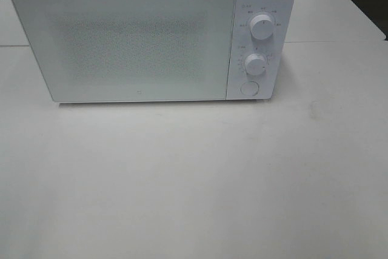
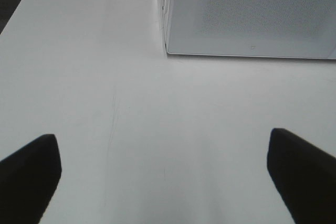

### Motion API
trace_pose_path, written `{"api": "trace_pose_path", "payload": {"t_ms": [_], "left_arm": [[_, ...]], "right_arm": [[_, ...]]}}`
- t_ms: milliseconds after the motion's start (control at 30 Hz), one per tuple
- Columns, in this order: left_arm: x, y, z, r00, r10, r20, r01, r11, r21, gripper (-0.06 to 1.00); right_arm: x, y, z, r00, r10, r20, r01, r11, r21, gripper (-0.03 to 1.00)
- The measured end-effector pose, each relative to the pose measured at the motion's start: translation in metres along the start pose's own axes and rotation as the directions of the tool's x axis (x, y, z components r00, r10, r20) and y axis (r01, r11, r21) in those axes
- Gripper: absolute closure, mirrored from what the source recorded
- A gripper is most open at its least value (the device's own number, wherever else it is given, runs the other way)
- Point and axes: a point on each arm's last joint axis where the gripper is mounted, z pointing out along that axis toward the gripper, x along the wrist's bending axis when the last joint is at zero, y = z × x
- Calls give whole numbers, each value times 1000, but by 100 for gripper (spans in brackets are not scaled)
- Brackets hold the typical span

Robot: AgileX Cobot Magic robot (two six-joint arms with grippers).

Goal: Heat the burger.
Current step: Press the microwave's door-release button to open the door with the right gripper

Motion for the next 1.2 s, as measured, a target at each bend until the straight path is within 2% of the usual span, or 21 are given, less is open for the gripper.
{"api": "trace_pose_path", "payload": {"t_ms": [233,567,800,1200], "left_arm": [[0,0,0,1000,0,0,0,1000,0,-5],[0,0,0,1000,0,0,0,1000,0,-5],[0,0,0,1000,0,0,0,1000,0,-5],[0,0,0,1000,0,0,0,1000,0,-5]], "right_arm": [[1,21,3,1000,-2,-2,2,1000,-6,20],[5,56,36,1000,-10,-8,10,1000,-23,20],[9,82,69,1000,-17,-18,15,997,-73,20],[14,105,129,999,-24,-30,22,996,-85,20]]}}
